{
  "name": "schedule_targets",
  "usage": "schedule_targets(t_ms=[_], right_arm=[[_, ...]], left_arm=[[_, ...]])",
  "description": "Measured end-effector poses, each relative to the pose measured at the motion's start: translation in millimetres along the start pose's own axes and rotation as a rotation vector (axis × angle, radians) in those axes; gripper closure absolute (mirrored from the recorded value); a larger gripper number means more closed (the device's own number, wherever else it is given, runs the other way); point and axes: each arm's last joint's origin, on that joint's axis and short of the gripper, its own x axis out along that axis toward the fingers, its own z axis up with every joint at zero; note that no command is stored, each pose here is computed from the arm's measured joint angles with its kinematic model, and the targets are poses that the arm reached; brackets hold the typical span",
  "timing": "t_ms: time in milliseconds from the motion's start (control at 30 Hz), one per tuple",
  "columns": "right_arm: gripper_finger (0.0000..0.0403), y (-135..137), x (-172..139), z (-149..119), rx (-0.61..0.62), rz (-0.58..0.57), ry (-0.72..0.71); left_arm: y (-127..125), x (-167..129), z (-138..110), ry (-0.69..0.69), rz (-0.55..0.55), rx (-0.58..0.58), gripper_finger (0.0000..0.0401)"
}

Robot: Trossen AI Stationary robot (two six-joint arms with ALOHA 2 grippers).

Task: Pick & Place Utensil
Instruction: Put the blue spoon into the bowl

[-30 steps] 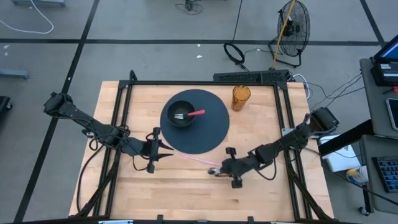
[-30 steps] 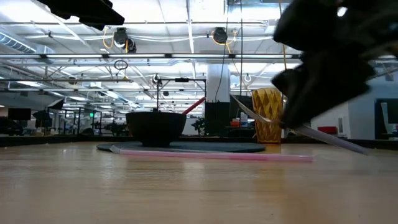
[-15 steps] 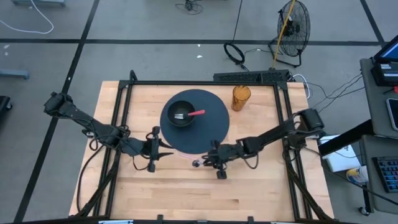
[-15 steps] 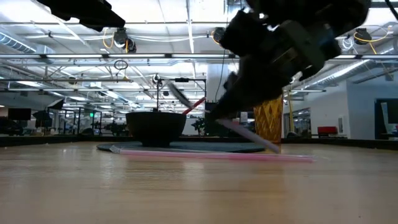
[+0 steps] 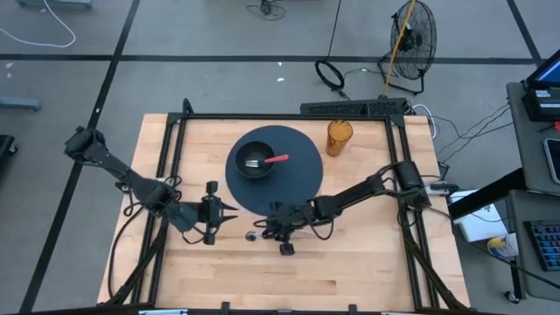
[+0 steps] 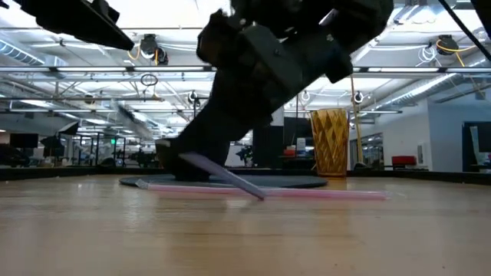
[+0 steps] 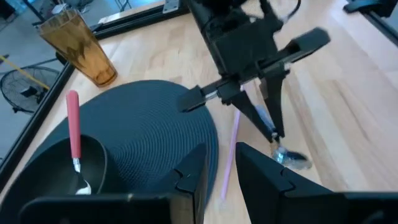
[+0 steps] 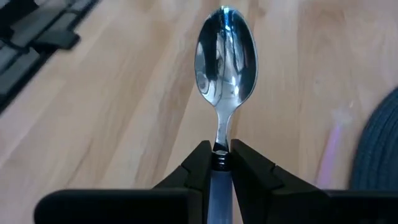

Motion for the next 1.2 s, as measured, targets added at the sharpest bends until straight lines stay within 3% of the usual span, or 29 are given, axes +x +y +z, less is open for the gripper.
schedule_targets(t_ms=[267, 700, 933, 1200], right_arm=[[0.036, -12.5, 16.5, -12.8, 0.092, -0.002, 0.04], [0.0335, -13.1, 16.1, -12.3, 0.093, 0.0, 0.038], [0.0291, -12.3, 15.0, -7.0, 0.057, 0.006, -0.004], [0.0257, 5.8, -17.5, 12.2, -0.061, 0.026, 0.033]], left_arm=[[-7.5, -5.4, -1.6, -0.008, 0.008, 0.005, 0.0311], [-8.3, -6.0, -1.5, -0.011, 0.006, -0.008, 0.0311], [-8.4, -5.9, -1.5, -0.01, 0.0, -0.035, 0.0311], [-7.2, -3.4, 0.0, -0.006, -0.056, -0.126, 0.0311]])
